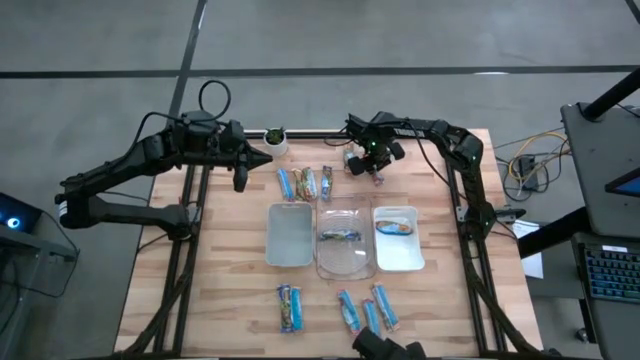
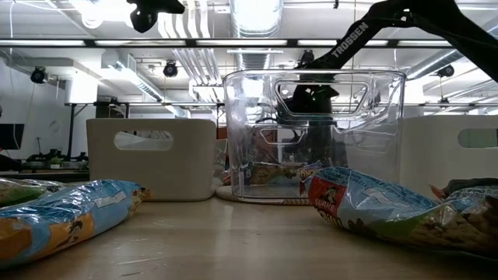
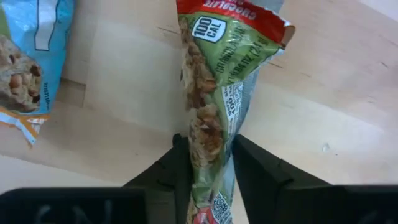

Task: Pick and place Granola Bars by type
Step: Put the red granola bar into the gray bin

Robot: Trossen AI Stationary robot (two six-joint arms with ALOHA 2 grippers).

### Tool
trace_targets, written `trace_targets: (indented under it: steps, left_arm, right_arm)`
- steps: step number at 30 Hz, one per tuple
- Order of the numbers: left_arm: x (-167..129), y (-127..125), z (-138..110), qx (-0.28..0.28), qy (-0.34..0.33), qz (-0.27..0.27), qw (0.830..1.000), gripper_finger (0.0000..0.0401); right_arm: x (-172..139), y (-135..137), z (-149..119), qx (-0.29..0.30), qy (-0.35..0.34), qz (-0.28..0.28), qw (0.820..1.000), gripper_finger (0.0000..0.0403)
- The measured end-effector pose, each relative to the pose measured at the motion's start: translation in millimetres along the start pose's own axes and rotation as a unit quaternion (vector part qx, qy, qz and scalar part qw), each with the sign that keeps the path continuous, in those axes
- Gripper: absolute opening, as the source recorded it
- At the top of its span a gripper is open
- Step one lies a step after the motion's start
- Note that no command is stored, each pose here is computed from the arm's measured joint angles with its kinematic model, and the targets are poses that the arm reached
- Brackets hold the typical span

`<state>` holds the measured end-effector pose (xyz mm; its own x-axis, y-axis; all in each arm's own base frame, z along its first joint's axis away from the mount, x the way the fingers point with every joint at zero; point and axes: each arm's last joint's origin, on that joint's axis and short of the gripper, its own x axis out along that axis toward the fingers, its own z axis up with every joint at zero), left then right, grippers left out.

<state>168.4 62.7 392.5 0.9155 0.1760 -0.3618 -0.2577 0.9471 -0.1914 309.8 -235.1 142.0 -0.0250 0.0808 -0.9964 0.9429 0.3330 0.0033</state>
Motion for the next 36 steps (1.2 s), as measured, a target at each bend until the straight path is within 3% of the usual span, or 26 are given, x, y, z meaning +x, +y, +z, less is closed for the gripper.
trace_targets:
  steps: [12,19,29,36]
  left_arm:
    - [0,0,0,-0.011,0.0,0.0,1.0,0.0]
    - [0,0,0,-0.015,0.0,0.0,1.0,0.0]
    - [0,0,0,-0.015,0.0,0.0,1.0,0.0]
    - [0,0,0,-0.011,-0.001,0.0,1.0,0.0]
  right_arm:
    - [-9,0,-2,-0.003,-0.007,0.008,1.0,0.005]
    - [-52,-5,-16,-0.026,-0.038,0.05,0.998,0.0039]
    - [-159,-7,-88,-0.095,-0.155,0.153,0.971,0.0038]
    - [-207,-11,-147,-0.123,-0.21,0.217,0.945,0.0038]
